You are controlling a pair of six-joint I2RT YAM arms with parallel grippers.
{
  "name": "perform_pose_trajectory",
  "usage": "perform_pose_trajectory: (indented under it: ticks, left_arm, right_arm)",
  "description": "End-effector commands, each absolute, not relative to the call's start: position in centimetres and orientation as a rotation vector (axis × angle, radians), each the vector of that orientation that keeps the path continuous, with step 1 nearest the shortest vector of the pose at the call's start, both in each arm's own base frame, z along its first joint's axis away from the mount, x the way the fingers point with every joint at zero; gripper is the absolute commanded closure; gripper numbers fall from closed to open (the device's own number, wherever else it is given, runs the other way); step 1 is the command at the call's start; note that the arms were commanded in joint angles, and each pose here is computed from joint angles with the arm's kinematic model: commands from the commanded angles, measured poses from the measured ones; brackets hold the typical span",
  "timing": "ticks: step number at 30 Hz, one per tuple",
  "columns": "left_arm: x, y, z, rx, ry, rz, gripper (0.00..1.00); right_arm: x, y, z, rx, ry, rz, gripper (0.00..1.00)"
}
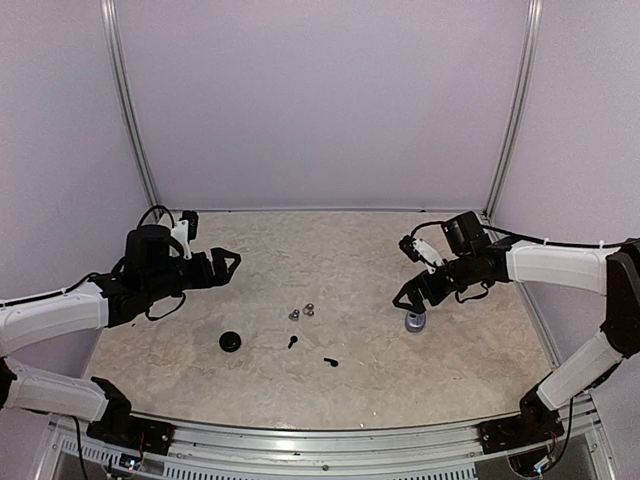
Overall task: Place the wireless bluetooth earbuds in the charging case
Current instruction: Pick up the charging case from the center of the board.
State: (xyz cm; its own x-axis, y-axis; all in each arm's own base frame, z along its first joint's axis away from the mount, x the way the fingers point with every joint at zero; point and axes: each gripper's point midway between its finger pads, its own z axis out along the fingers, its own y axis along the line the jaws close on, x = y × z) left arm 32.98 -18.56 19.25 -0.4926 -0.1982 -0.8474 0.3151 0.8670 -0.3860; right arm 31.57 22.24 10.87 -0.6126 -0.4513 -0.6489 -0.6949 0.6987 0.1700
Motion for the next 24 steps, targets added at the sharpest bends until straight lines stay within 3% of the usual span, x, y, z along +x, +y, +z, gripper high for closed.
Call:
perform_pose_trajectory:
  ticks: [1, 8, 14, 24]
  left_arm:
    - [31.4, -19.1, 17.0, 0.088, 2.143, -0.600, 0.01]
    - [27.3, -17.6, 12.5, -0.029, 2.408, -0.370, 0.01]
    - [26.2, -16.1, 9.7, -0.123, 2.520, -0.249, 0.11]
    - [24.6, -17.8, 5.4, -0.017, 2.646, -0.155, 0.29]
  right_arm:
    - [31.1, 23.8, 12.2, -0.920, 2.289, 0.610, 0.01]
    - [31.6, 24.6, 14.4, -0.923, 2.225, 0.647, 0.00]
    - [31.6, 24.8, 14.9, -0.916, 2.208, 0.661, 0.00]
    - [31.5, 24.8, 14.5, -0.915, 2.206, 0.670, 0.01]
